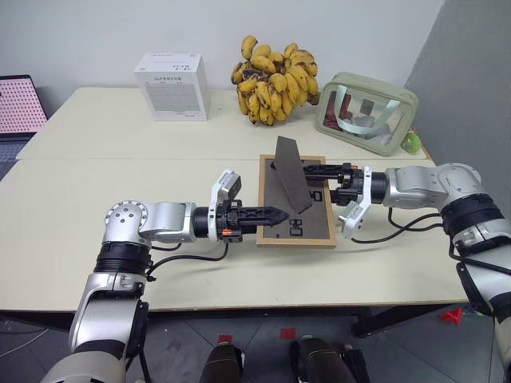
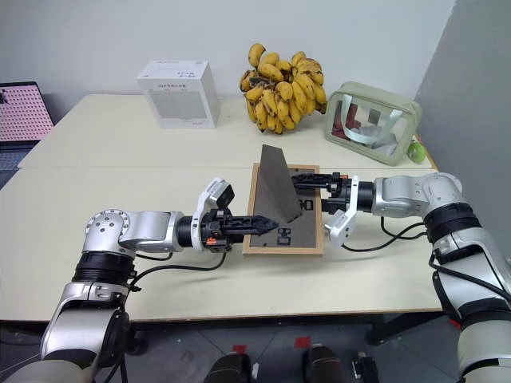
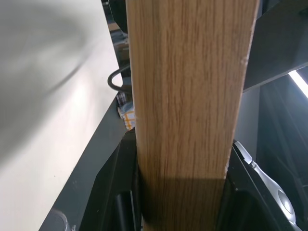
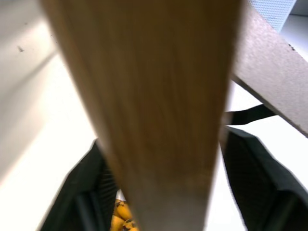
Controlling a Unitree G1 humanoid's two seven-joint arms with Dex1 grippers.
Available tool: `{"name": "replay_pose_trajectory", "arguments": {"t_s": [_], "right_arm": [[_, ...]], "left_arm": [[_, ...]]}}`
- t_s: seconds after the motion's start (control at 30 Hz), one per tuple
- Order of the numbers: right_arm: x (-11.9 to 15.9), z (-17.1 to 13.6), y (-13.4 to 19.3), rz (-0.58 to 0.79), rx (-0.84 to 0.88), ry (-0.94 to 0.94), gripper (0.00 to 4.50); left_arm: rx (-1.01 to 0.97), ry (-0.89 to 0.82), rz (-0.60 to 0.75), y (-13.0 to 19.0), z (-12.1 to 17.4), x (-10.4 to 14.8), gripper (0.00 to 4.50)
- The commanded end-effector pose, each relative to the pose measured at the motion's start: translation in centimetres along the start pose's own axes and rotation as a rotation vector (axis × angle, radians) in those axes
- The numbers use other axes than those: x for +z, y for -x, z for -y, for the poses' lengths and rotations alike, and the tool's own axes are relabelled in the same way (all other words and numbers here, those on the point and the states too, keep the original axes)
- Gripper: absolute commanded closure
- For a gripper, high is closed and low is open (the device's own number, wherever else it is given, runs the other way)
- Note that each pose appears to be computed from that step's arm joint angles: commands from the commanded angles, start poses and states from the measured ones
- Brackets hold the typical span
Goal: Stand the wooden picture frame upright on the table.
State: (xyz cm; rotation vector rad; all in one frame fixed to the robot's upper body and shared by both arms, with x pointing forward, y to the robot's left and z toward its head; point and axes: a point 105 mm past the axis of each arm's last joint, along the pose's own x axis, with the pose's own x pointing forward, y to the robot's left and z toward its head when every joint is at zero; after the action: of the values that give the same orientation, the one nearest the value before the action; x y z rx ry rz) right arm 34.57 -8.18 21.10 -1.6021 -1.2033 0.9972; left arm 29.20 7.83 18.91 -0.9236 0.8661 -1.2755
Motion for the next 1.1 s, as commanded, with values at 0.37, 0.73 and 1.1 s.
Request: {"name": "replay_pose_trajectory", "arguments": {"t_s": [0.37, 0.73, 1.1], "right_arm": [[-0.2, 2.6, 1.1, 0.026, -0.109, 0.044, 3.21], [-0.5, -0.9, 2.6, -0.036, -0.006, -0.119, 3.21], [-5.9, -0.8, -3.8, -0.136, -0.141, -1.276, 3.21]], "left_arm": [[-0.024, -0.101, 0.028, 0.3, 1.6, -0.4, 1.87], [0.062, -0.17, 0.393, 6.0, 3.3, 5.9, 0.0], [0.753, -1.045, 0.287, 11.4, 4.0, 4.4, 0.0]]}}
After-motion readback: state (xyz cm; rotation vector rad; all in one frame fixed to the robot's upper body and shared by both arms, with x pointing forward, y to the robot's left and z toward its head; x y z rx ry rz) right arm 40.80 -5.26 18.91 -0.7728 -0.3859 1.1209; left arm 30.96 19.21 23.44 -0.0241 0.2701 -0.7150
